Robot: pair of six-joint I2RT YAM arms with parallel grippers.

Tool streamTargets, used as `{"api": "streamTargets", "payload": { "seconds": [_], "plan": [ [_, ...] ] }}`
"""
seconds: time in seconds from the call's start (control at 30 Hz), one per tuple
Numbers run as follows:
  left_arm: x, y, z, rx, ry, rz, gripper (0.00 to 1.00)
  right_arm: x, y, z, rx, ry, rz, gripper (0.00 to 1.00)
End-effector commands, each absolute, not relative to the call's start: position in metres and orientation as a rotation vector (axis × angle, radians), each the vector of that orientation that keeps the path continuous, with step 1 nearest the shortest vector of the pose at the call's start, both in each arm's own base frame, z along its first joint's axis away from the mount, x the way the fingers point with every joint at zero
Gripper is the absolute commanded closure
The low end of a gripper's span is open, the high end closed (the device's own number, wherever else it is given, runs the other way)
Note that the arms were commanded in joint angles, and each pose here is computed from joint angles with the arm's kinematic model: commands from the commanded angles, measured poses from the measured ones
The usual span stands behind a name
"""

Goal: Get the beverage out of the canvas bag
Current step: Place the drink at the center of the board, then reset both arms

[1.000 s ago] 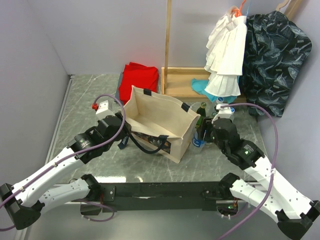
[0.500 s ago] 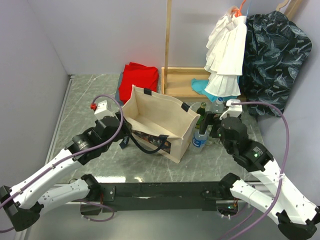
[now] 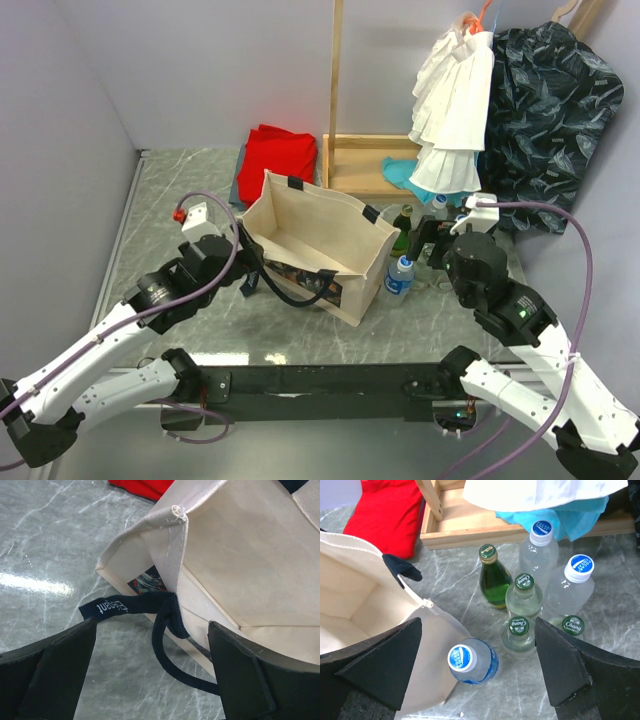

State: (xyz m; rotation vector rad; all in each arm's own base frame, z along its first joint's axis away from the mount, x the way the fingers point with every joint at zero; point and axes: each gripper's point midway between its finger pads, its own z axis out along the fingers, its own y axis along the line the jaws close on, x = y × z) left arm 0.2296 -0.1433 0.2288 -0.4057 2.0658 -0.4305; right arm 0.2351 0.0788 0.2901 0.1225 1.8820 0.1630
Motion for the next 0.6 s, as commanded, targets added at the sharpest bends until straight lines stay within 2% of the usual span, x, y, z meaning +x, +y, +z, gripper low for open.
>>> {"api": "streamTargets", "payload": {
  "seconds": [0.0, 0.57],
  "plan": [
    [0.23, -0.135, 0.254, -0.447, 1.996, -0.446, 0.01, 0.241, 0.081, 0.318, 0.133, 1.811, 0.177, 0.0],
    [0.234, -0.119, 0.278, -0.482, 1.927, -0.393, 0.04, 0.254, 0.086, 0.341, 0.112, 1.772, 0.157, 0.0]
  ]
}}
